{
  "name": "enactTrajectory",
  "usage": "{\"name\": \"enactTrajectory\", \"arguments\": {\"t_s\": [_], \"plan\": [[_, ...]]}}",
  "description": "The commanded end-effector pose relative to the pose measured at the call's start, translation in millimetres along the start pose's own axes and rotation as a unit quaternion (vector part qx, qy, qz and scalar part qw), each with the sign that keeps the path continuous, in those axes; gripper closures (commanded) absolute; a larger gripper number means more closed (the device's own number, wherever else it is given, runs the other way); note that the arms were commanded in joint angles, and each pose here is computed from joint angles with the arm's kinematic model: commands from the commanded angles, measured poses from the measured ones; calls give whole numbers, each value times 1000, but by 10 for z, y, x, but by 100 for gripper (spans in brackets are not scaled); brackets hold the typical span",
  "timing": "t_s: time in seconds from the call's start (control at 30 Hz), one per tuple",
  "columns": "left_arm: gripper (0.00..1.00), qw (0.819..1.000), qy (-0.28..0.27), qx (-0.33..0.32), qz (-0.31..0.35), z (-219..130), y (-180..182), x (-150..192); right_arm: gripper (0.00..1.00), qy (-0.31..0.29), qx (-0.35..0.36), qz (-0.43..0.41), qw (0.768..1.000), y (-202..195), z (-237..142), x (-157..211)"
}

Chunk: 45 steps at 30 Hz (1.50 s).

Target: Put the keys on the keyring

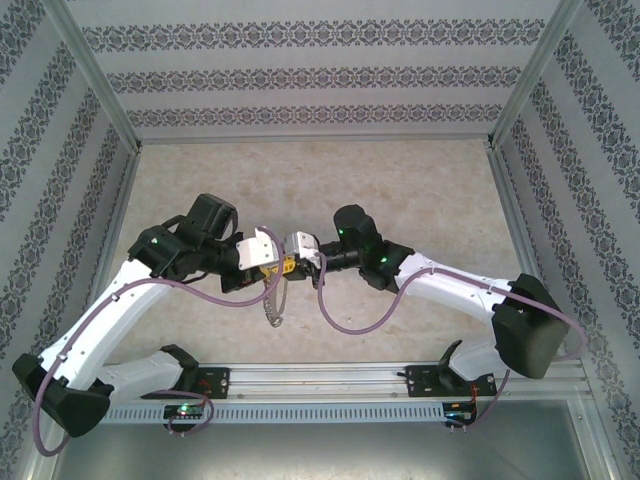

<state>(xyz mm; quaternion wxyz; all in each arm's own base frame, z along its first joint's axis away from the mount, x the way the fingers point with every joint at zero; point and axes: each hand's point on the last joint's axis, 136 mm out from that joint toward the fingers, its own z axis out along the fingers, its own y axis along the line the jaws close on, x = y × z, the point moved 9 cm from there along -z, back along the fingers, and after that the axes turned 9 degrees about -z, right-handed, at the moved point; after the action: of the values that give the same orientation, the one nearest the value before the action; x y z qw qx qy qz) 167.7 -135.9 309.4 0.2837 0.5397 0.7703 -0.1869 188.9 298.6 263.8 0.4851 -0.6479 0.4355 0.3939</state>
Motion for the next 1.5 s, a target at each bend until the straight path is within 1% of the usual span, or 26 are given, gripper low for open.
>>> {"name": "enactTrajectory", "arguments": {"t_s": [0.0,0.07,0.13,0.17,0.2,0.23,0.3,0.4,0.47,0.53,0.57,0.67,0.77,0.97,1.07,1.13,1.23,1.27,1.37,1.4,1.47], "plan": [[98,997,-68,-13,37,-181,-88,-118,99,-20,-4,9,1000,-28,52,-69],[94,994,-95,-14,43,-240,-125,-145,100,-34,1,20,999,-48,56,-96],[79,992,-119,-17,41,-276,-147,-166,100,-64,6,21,998,-47,46,-137],[77,991,-127,-21,41,-286,-152,-165,100,-80,15,24,996,-51,31,-151],[76,990,-132,-26,42,-298,-163,-154,100,-97,26,26,995,-54,11,-176],[78,990,-133,-30,43,-305,-171,-134,100,-110,31,26,993,-52,-1,-194],[81,989,-130,-48,45,-337,-175,-105,100,-131,41,23,990,-57,-31,-240],[81,989,-123,-69,52,-379,-175,-76,100,-158,49,12,986,-38,-77,-303],[81,989,-116,-79,53,-384,-161,-68,100,-165,44,7,985,-29,-91,-341],[76,988,-114,-93,49,-393,-135,-71,100,-166,40,3,985,-29,-88,-350],[76,987,-114,-99,47,-401,-127,-75,100,-169,39,1,985,-21,-91,-348],[76,987,-124,-94,43,-402,-134,-93,100,-167,49,6,985,-37,-76,-309],[77,988,-130,-79,39,-388,-149,-100,100,-172,57,10,983,-50,-70,-306],[85,990,-113,-82,33,-306,-109,-64,100,-186,69,10,980,-58,-58,-339],[86,990,-120,-66,31,-284,-111,-98,100,-204,80,17,976,-69,-49,-354],[86,989,-128,-58,32,-273,-116,-114,100,-226,97,32,969,-93,-53,-358],[85,989,-134,-60,31,-258,-111,-114,100,-253,111,51,960,-137,-55,-371],[86,988,-137,-64,29,-263,-108,-115,100,-255,112,55,959,-144,-46,-362],[95,984,-156,-82,31,-320,-113,-129,100,-243,108,52,963,-133,-11,-314],[100,982,-162,-88,33,-351,-120,-133,100,-233,104,48,966,-120,0,-281],[100,980,-167,-98,36,-407,-131,-142,100,-212,91,36,972,-79,29,-219]]}}
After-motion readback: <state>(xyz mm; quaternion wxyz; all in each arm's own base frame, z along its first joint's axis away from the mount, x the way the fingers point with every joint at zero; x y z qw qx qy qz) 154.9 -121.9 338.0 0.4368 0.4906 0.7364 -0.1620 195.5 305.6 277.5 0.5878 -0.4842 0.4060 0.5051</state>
